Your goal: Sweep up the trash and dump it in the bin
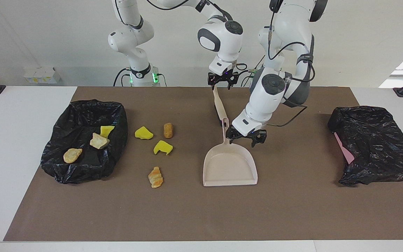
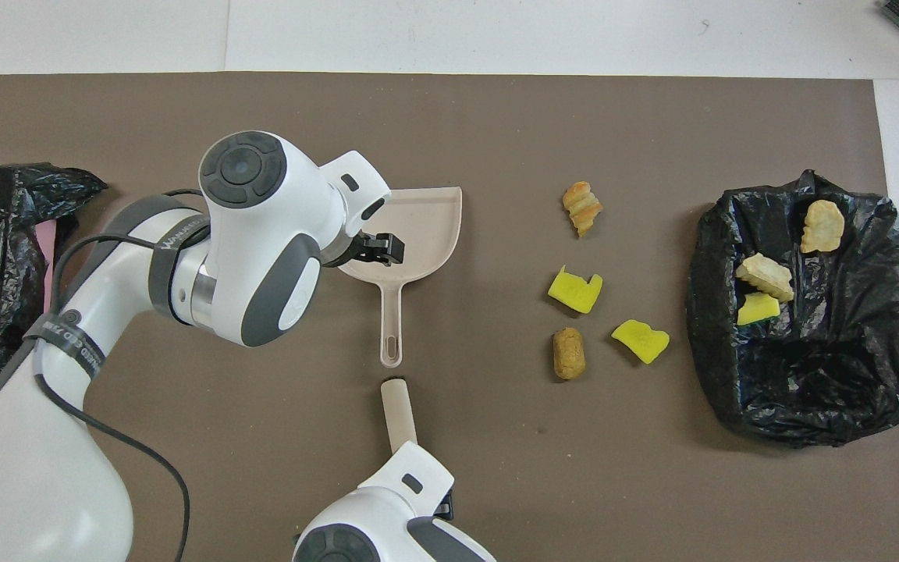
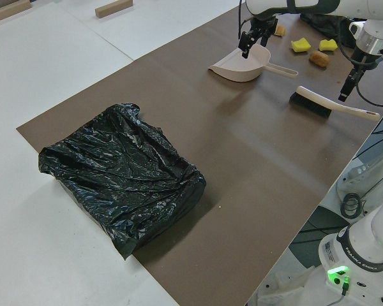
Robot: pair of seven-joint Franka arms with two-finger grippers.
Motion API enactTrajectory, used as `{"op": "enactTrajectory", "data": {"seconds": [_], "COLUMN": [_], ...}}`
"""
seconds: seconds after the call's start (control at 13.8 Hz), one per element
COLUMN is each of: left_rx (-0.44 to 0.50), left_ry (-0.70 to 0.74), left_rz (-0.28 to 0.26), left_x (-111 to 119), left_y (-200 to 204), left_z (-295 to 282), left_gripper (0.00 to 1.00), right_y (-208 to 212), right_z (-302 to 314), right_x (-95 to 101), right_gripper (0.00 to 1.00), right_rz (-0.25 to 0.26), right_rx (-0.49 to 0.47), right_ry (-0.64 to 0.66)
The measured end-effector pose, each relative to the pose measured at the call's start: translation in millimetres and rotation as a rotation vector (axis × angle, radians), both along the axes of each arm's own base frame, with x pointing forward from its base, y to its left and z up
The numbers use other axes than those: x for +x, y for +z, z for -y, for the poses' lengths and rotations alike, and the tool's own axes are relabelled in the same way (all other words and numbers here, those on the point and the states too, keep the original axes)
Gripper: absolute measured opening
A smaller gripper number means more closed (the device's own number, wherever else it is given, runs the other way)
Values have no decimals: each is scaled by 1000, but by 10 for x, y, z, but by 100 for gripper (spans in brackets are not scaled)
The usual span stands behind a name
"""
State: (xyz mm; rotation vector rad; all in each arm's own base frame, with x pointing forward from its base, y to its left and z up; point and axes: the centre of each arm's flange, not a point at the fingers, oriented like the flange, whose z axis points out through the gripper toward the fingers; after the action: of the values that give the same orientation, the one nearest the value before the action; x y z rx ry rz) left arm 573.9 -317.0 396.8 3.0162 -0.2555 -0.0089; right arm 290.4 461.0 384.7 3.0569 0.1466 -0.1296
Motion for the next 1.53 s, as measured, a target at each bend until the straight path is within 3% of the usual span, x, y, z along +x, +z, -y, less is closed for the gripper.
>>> {"op": "enactTrajectory", "data": {"seconds": [0.22, 0.51, 0.58, 0.8, 0.87, 0.95, 1.24, 1.53], "left_rx": [23, 36, 27, 19, 18, 22, 20, 11], "left_ry": [4, 5, 14, 28, 31, 37, 14, 7], "left_rz": [-47, -103, -112, -114, -112, -114, -119, -106], "left_x": [-265, -487, -491, -467, -450, -421, -127, 49], "left_y": [-219, -433, -431, -396, -362, -295, 167, 649], "left_z": [254, 372, 372, 334, 307, 251, -272, -992], "left_gripper": [100, 90, 84, 41, 32, 32, 32, 32], "right_y": [-260, -459, -472, -479, -476, -473, -472, -462], "right_z": [110, 179, 181, 175, 169, 165, 165, 162], "right_x": [-346, -494, -497, -494, -492, -493, -490, -488], "right_gripper": [85, 85, 85, 84, 80, 78, 27, 26], "right_rz": [3, 9, 12, 9, 4, -2, -4, -2], "right_rx": [-12, -6, -1, 18, 28, 34, 38, 40], "right_ry": [38, 54, 55, 43, 34, 27, 22, 21]}}
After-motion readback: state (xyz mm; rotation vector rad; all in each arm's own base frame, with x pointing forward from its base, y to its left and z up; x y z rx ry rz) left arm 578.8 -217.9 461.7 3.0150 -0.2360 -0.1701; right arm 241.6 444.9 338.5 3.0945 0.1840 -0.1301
